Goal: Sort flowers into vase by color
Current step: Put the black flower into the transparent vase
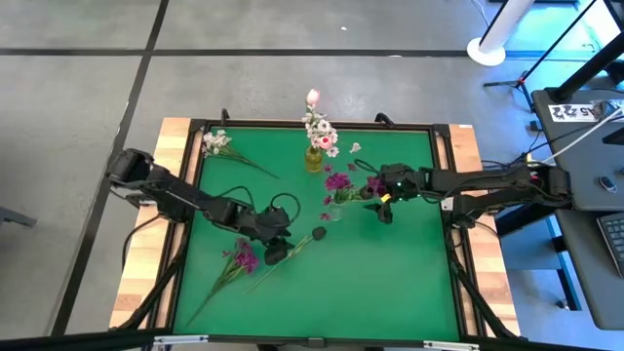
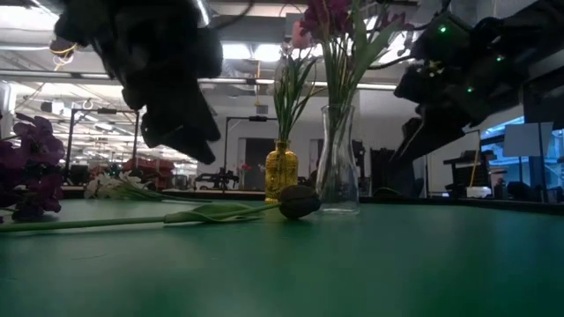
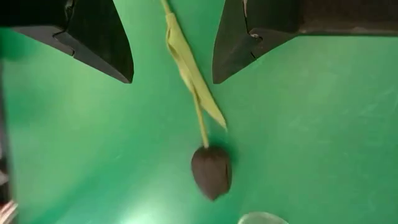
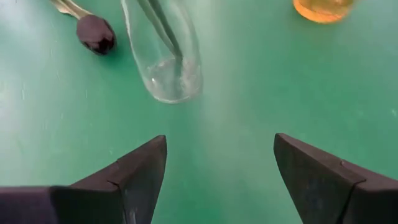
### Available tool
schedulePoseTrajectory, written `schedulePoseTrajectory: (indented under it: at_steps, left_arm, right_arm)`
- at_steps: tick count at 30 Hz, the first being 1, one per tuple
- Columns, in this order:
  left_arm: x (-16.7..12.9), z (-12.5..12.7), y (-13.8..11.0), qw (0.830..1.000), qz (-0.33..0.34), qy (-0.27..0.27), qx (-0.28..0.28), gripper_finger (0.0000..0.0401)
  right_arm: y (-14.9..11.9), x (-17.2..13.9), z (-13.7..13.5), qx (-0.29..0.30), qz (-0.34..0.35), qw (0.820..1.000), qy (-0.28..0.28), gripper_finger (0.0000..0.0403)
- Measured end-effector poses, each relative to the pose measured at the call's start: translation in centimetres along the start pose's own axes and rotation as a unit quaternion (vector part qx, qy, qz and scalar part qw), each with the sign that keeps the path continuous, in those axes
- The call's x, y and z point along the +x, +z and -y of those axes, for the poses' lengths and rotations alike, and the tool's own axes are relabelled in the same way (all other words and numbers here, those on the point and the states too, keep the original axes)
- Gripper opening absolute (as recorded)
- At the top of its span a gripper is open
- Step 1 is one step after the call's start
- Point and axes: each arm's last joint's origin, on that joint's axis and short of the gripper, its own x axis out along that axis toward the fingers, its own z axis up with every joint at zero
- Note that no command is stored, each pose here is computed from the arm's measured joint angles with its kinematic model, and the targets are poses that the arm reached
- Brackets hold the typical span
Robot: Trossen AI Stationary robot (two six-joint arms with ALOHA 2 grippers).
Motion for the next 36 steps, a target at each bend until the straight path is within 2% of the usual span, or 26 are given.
schedulePoseTrajectory:
  at_steps: [6,10,15,18,23,26,36]
  left_arm:
    - [1.7,0.6,0.4,0.991,-0.102,0.087,0.007,0.0213]
    - [2.8,1.3,0.4,0.987,-0.138,0.078,-0.011,0.0213]
    - [3.4,3.7,1.2,0.989,-0.144,0.043,-0.003,0.0213]
    - [3.9,4.3,0.8,0.984,-0.168,0.063,-0.005,0.0213]
    - [5.0,3.6,-0.4,0.969,-0.209,0.133,-0.026,0.0213]
    - [5.1,3.2,-0.5,0.965,-0.214,0.149,-0.039,0.0213]
    - [5.1,3.1,-0.4,0.965,-0.205,0.156,-0.052,0.0213]
  right_arm:
    - [-0.6,-1.8,-0.1,0.043,-0.024,0.999,-0.012,0.0296]
    - [-1.4,-2.8,0.1,0.068,-0.053,0.994,-0.073,0.0296]
    - [-1.9,-3.8,0.1,0.079,-0.071,0.99,-0.095,0.0296]
    - [-1.9,-4.2,0.1,0.09,-0.063,0.989,-0.094,0.0296]
    - [-1.8,-4.6,0.0,0.095,-0.05,0.99,-0.091,0.0296]
    - [-1.8,-4.8,0.0,0.104,-0.044,0.989,-0.095,0.0296]
    - [-1.6,-5.0,0.0,0.118,-0.032,0.988,-0.095,0.0296]
